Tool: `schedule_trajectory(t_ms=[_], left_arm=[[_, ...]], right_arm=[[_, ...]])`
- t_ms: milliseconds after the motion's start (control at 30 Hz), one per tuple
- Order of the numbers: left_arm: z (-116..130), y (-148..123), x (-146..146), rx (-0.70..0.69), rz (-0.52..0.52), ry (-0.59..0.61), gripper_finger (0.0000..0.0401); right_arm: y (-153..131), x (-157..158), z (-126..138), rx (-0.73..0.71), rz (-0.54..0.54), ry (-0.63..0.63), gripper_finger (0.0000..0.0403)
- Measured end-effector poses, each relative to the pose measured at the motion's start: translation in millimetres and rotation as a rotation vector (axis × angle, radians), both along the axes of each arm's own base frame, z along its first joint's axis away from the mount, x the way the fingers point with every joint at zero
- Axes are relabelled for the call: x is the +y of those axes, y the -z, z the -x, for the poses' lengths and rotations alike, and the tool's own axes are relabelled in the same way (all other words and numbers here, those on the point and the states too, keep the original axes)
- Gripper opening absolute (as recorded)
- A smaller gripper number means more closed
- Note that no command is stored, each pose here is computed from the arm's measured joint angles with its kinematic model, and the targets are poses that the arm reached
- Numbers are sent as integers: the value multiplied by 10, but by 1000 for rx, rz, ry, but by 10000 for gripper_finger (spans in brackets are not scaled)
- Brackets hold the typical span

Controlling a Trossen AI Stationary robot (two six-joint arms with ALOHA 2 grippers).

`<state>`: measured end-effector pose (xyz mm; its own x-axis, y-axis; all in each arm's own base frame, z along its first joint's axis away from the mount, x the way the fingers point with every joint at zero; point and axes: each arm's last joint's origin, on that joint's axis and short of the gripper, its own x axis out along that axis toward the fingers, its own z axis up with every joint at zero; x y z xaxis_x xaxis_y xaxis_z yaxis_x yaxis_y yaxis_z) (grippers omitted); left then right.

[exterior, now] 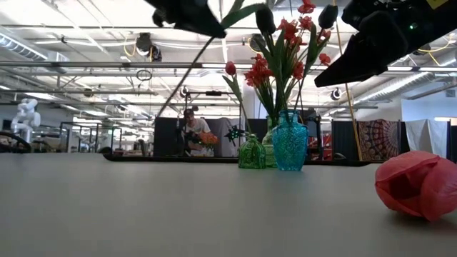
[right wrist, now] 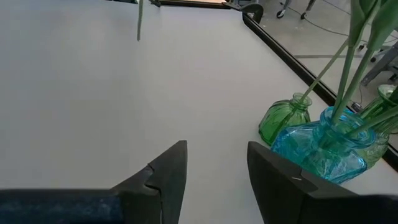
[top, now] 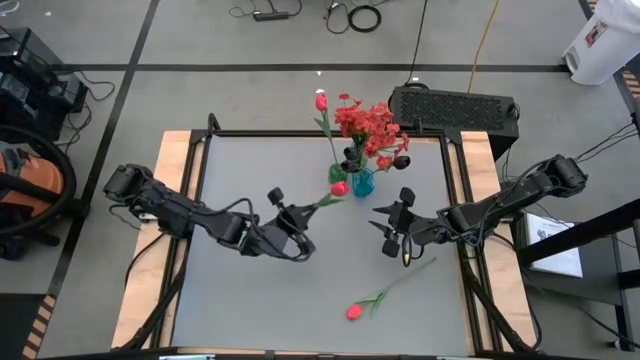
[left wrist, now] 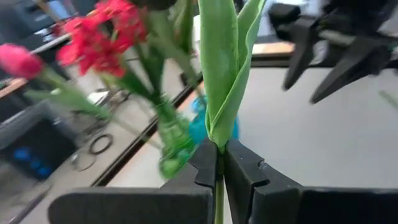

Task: Sort flowers into vase by color
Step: Put the left pink flower into the bottom green vase

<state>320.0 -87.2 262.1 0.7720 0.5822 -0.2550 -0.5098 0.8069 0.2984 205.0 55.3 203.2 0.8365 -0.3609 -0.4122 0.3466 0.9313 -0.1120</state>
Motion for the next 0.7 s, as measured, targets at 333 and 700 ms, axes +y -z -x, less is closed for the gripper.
schedule_trajectory(t_ms=[333,700], left_arm=[[-48,-16,74,-19,-5,52,17],[251,133,158,-153,5,63,17]], right_arm=[[-6,1,-3,-18,-29,13,160],[-5,2,-3,-54,-115,53,160]])
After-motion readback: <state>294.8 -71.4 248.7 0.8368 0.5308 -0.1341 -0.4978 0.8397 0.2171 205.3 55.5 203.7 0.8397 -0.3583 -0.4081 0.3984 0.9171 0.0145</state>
